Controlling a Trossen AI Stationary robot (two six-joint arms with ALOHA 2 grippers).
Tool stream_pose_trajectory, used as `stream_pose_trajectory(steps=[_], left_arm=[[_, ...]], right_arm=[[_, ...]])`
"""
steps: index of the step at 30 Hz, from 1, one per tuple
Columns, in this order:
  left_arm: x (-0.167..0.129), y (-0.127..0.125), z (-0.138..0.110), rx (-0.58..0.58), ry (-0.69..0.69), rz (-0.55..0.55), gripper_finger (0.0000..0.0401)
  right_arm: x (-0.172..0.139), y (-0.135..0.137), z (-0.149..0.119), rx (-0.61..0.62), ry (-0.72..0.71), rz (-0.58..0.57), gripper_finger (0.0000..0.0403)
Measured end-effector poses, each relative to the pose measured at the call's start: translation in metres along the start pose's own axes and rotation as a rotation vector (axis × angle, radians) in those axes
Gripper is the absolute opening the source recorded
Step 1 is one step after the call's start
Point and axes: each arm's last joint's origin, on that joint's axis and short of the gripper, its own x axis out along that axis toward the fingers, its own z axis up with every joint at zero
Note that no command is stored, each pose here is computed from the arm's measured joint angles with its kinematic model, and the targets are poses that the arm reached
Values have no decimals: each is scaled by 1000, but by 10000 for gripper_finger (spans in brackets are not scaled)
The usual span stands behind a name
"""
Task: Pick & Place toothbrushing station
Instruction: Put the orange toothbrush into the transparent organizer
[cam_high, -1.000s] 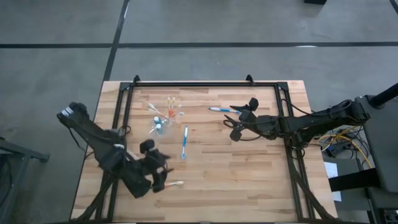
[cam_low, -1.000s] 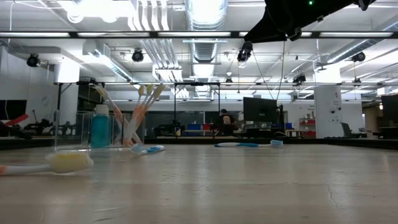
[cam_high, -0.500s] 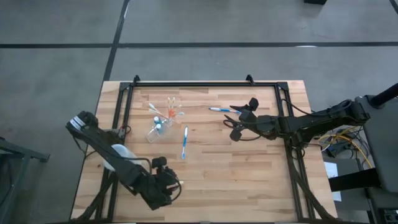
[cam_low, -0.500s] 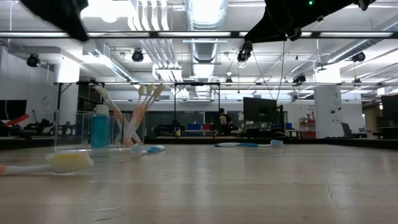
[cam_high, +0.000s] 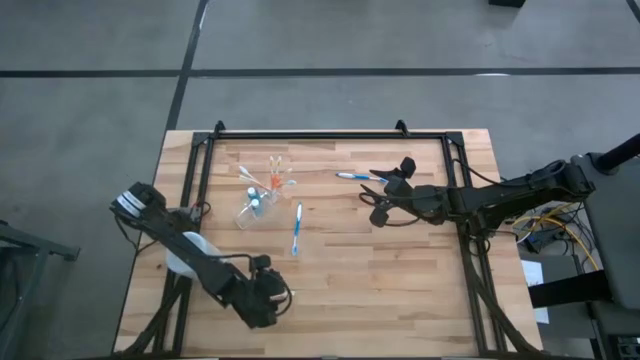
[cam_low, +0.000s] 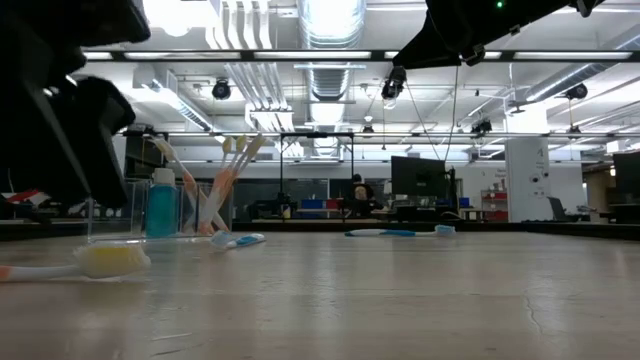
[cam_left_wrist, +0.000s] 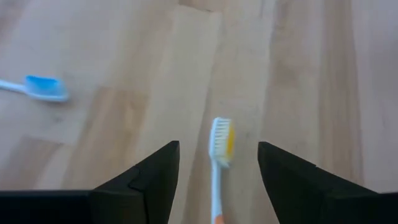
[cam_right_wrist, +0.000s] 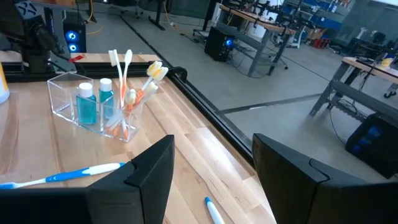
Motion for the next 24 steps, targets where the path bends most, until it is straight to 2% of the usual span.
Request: stream_pose_trajectory(steps=[9,18,24], left_arm=[[17,17,-11,-39,22,-75,222],[25,25,-16,-84,-29,-134,222],[29,32,-20,-97,10,-170,214]], right_arm=[[0,0,0,0,0,0,210],[0,0,0,0,0,0,210],[0,0,0,0,0,0,210]])
